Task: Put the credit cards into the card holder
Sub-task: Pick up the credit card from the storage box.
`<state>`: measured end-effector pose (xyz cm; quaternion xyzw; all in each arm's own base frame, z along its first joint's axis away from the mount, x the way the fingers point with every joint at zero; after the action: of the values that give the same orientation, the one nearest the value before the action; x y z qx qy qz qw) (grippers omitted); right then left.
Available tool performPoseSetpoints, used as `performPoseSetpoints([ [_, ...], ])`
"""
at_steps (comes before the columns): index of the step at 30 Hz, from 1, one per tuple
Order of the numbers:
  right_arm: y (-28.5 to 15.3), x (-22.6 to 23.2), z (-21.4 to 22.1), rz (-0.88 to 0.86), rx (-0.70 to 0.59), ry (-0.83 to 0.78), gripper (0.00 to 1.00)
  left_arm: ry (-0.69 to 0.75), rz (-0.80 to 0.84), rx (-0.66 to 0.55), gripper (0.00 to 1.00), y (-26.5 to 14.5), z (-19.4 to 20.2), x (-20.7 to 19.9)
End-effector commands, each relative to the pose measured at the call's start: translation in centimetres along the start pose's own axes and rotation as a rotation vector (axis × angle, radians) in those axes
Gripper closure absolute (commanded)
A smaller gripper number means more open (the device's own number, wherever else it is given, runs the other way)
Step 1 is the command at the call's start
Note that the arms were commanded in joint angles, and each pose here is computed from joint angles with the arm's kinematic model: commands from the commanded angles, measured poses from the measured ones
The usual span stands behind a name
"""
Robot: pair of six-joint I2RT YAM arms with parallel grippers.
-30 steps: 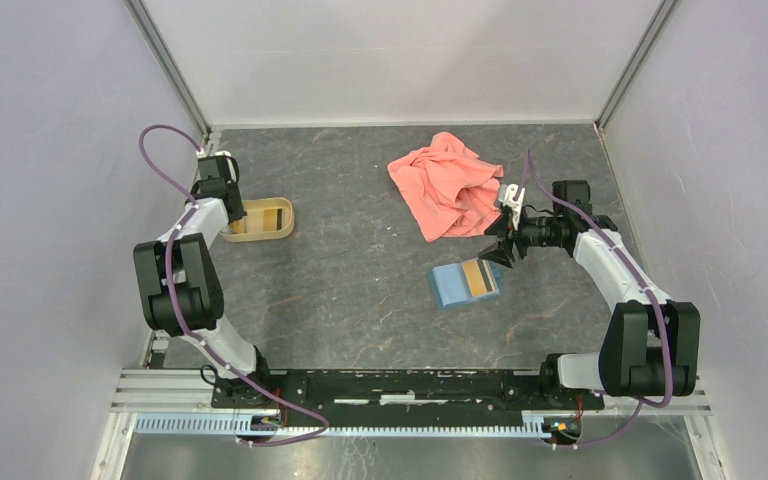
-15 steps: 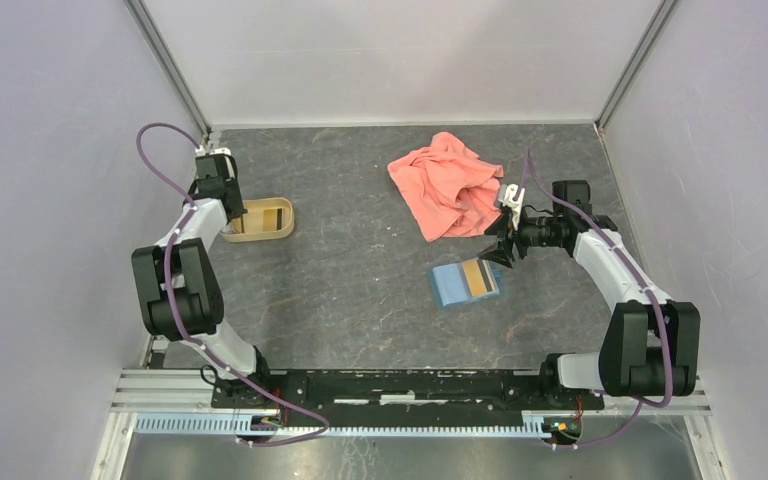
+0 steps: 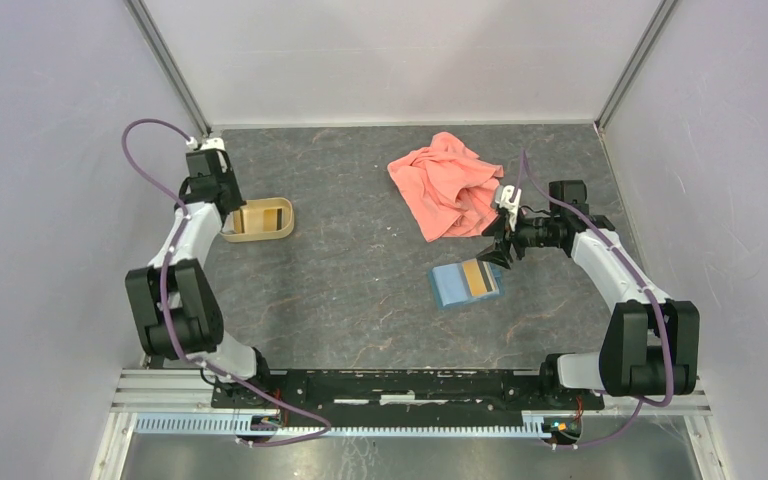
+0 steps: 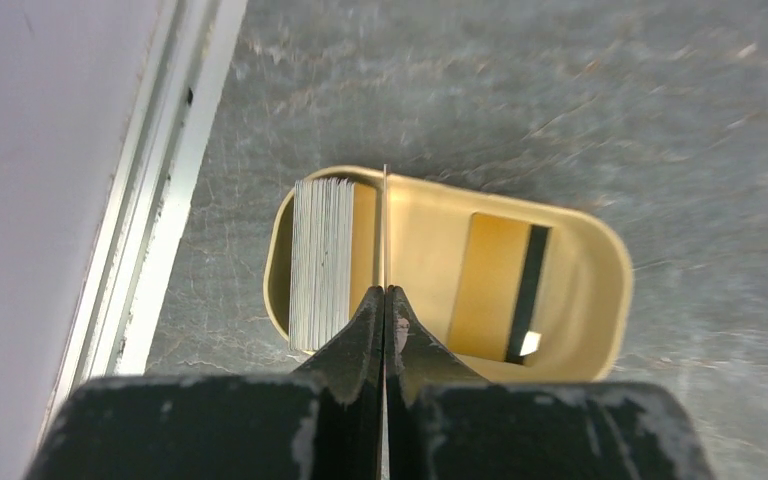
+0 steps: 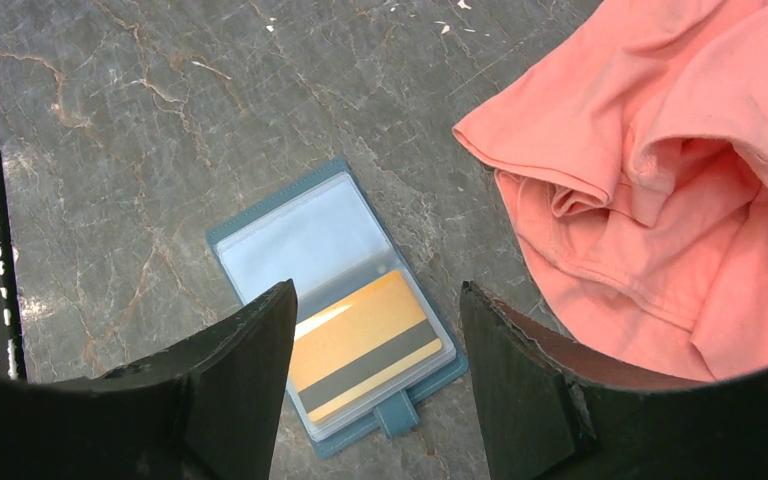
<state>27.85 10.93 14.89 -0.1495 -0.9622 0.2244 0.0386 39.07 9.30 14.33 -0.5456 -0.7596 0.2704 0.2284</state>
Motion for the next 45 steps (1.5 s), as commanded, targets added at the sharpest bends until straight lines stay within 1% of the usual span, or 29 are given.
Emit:
performPoseSetpoints([
  [1, 0.1, -0.3, -0.6, -0.002, -0.003, -0.032, 0.33, -0.093, 0.088, -0.170, 0.98, -4.5, -4.2, -0.9],
  [3, 0.2, -0.3, -0.5, -0.002, -0.001, -0.031, 0.33, -0.116, 0.124, -0.204, 0.98, -5.7, -4.5, -1.3],
  [6, 0.2, -0.3, -0.5, -0.003, -0.003, -0.032, 0.32, -0.155, 0.233, -0.218, 0.98, -7.2, -3.9, -2.9],
  [7, 0.2, -0.3, -0.5, -0.004, -0.005, -0.032, 0.32, -0.171, 0.287, -0.224, 0.98, -7.7, -3.7, -3.6],
  [11, 0.5, 0.3, -0.9, -0.032, -0.047, -0.012, 0.33, -0.249, 0.597, -0.224, 0.98, -10.2, -2.5, -7.8],
  [15, 1.3, 1.2, -1.4, -0.083, -0.076, 0.005, 0.33, -0.390, 0.875, -0.231, 0.98, -12.8, -1.2, -11.1],
  [17, 1.7, 1.6, -1.7, -0.105, -0.091, 0.017, 0.33, -0.436, 0.987, -0.242, 0.98, -14.0, -0.5, -12.8],
  [21, 2.1, 2.3, -2.3, -0.139, -0.142, 0.062, 0.34, -0.391, 1.150, -0.245, 0.98, -16.9, 1.0, -17.5],
  [25, 2.4, 2.7, -3.3, -0.152, -0.221, 0.128, 0.34, -0.353, 1.290, -0.263, 0.98, -19.9, 2.3, -22.2],
  [28, 2.4, 2.9, -4.2, -0.159, -0.277, 0.183, 0.34, -0.361, 1.375, -0.278, 0.98, -21.2, 3.4, -25.2],
  [29, 2.4, 2.9, -4.5, -0.156, -0.288, 0.211, 0.34, -0.352, 1.427, -0.295, 0.98, -22.1, 3.8, -26.3],
  [31, 2.4, 2.9, -4.8, -0.150, -0.303, 0.270, 0.35, -0.365, 1.482, -0.304, 0.98, -22.6, 4.6, -27.5],
  [33, 2.5, 2.6, -5.1, -0.118, -0.315, 0.363, 0.36, -0.396, 1.552, -0.286, 0.98, -23.4, 5.5, -28.9],
  [35, 2.4, 2.9, -5.5, -0.127, -0.342, 0.432, 0.36, -0.420, 1.604, -0.270, 0.98, -23.9, 6.1, -30.2],
  [38, 2.3, 3.2, -6.1, -0.127, -0.397, 0.513, 0.36, -0.458, 1.654, -0.242, 0.98, -24.2, 7.0, -31.9],
  [41, 2.3, 3.4, -6.2, -0.128, -0.424, 0.583, 0.38, -0.497, 1.694, -0.229, 0.98, -24.7, 7.6, -33.4],
  [45, 2.2, 3.5, -6.5, -0.134, -0.436, 0.608, 0.39, -0.534, 1.713, -0.193, 0.98, -24.7, 8.7, -35.2],
])
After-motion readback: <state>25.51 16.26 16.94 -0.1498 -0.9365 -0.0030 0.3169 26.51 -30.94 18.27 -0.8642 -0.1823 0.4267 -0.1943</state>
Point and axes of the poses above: each gripper's point midway between its finger pads, its own y axis out along the fingers, its own x axis along the line the jaws close on, z = x × y, the point moved 3 cm from there along -y, back along the fingers
